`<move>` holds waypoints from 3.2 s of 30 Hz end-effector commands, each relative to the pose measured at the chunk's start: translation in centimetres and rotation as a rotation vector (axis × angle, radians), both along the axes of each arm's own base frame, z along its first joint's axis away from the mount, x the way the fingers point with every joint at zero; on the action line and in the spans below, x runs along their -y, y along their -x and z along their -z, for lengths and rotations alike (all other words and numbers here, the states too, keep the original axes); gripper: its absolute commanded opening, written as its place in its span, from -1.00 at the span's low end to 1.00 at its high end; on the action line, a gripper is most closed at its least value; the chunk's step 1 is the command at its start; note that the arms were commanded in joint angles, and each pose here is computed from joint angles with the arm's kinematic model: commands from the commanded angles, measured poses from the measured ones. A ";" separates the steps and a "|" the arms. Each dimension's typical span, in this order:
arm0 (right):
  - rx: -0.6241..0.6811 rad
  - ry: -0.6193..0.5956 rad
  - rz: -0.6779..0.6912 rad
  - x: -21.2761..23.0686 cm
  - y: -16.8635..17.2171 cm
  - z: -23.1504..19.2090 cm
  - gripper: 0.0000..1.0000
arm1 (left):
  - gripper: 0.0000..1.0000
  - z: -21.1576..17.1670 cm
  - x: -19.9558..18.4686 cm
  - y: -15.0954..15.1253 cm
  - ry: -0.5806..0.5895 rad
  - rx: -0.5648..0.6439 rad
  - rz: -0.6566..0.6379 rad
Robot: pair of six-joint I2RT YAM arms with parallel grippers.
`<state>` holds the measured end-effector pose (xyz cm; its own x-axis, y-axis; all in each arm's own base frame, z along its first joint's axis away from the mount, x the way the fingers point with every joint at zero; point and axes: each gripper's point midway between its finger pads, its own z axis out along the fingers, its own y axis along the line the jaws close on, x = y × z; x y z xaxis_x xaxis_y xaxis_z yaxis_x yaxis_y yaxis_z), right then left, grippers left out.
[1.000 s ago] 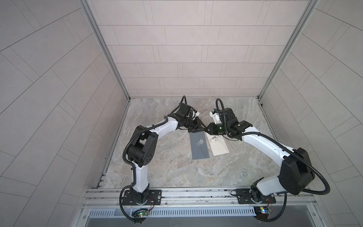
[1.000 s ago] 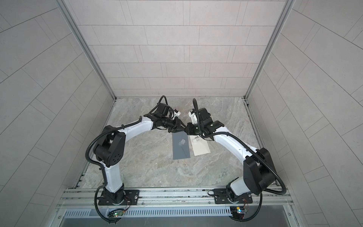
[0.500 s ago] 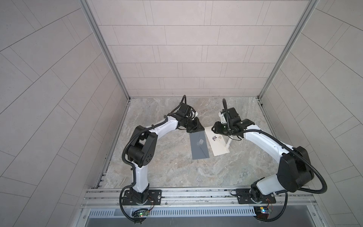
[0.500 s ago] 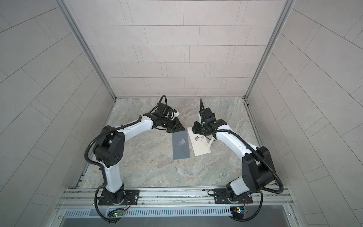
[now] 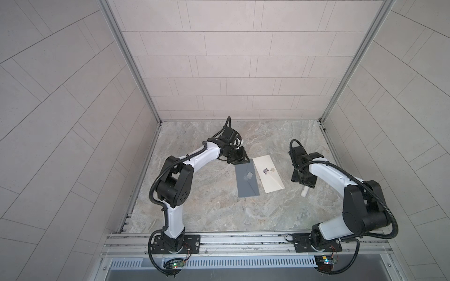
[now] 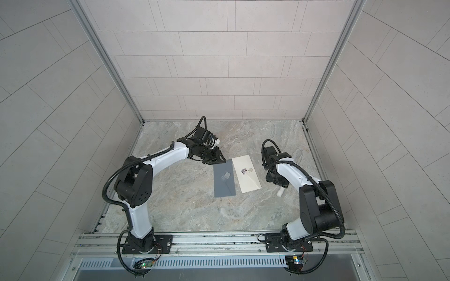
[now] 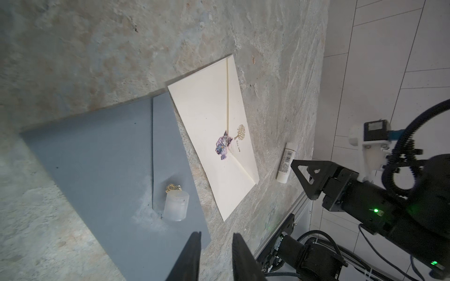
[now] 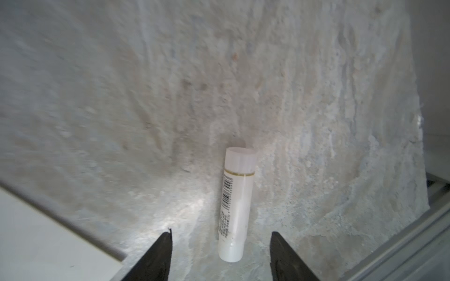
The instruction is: Place the letter into the envelope and seal it
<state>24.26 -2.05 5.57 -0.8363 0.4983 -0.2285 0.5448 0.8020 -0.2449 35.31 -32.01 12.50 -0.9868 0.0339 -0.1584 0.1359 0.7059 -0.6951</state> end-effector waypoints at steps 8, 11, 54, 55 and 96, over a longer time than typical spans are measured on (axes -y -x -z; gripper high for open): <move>-0.060 -0.213 0.352 3.3 7.8 5.4 0.13 | -0.40 -2.4 -0.2 0.4 0.010 0.064 0.012; -0.049 -0.281 0.388 3.3 8.2 6.5 -0.09 | -0.40 -2.5 -0.3 0.4 0.009 0.067 0.010; 0.352 -0.856 -0.709 -21.5 -5.2 -8.9 -1.00 | 0.28 -7.0 4.5 0.0 0.364 -0.006 0.040; 0.370 -0.864 -0.722 -22.1 -5.4 -9.5 -1.00 | 0.28 -7.1 4.6 0.0 0.366 -0.006 0.040; 0.558 -0.970 -0.789 -23.5 -8.1 -17.3 -0.04 | -1.00 -4.9 -2.0 8.0 -0.101 0.369 0.469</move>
